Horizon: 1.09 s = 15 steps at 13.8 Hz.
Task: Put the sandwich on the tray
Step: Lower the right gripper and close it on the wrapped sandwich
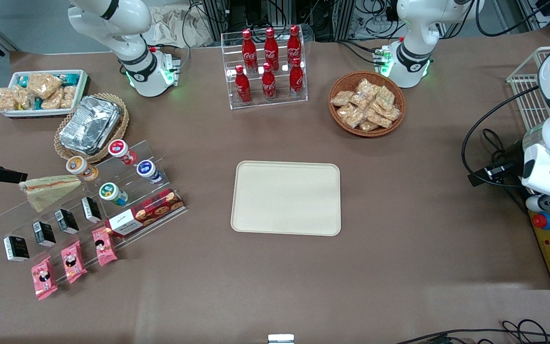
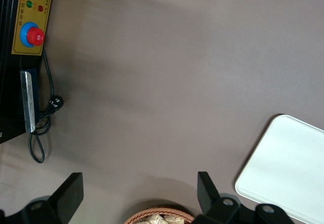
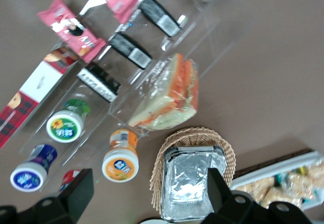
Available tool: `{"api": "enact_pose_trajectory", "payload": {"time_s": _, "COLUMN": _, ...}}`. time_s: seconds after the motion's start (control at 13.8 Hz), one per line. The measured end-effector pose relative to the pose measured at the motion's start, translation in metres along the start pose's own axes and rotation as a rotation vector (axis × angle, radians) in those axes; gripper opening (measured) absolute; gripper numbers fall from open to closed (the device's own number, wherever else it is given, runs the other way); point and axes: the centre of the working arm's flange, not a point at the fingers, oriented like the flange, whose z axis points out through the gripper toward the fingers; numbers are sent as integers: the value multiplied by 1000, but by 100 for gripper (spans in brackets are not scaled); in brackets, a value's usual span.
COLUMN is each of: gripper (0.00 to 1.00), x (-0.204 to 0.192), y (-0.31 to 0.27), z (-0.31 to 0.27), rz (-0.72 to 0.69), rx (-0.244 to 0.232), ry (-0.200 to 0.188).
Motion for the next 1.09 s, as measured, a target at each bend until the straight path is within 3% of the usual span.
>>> {"api": "enact_pose_trajectory", "payload": {"time_s": 0.14, "gripper": 100, "x": 1, "y": 14, "z": 3, "rz": 67, "rx": 10, "ry": -6}}
{"api": "enact_pose_trajectory", "payload": {"time_s": 0.43, "gripper": 100, "x": 11, "y": 51, "z": 26, "rz": 208, "rx": 126, "ry": -4}}
{"api": "enact_pose_trajectory", "payload": {"time_s": 0.8, "gripper": 100, "x": 24, "y": 25, "z": 59, "rz": 413, "rx": 137, "ry": 37}}
{"api": "enact_pose_trajectory", "payload": {"time_s": 1.09, "gripper": 100, "x": 26, "y": 20, "z": 86, "rz": 474, "rx": 135, "ry": 26}}
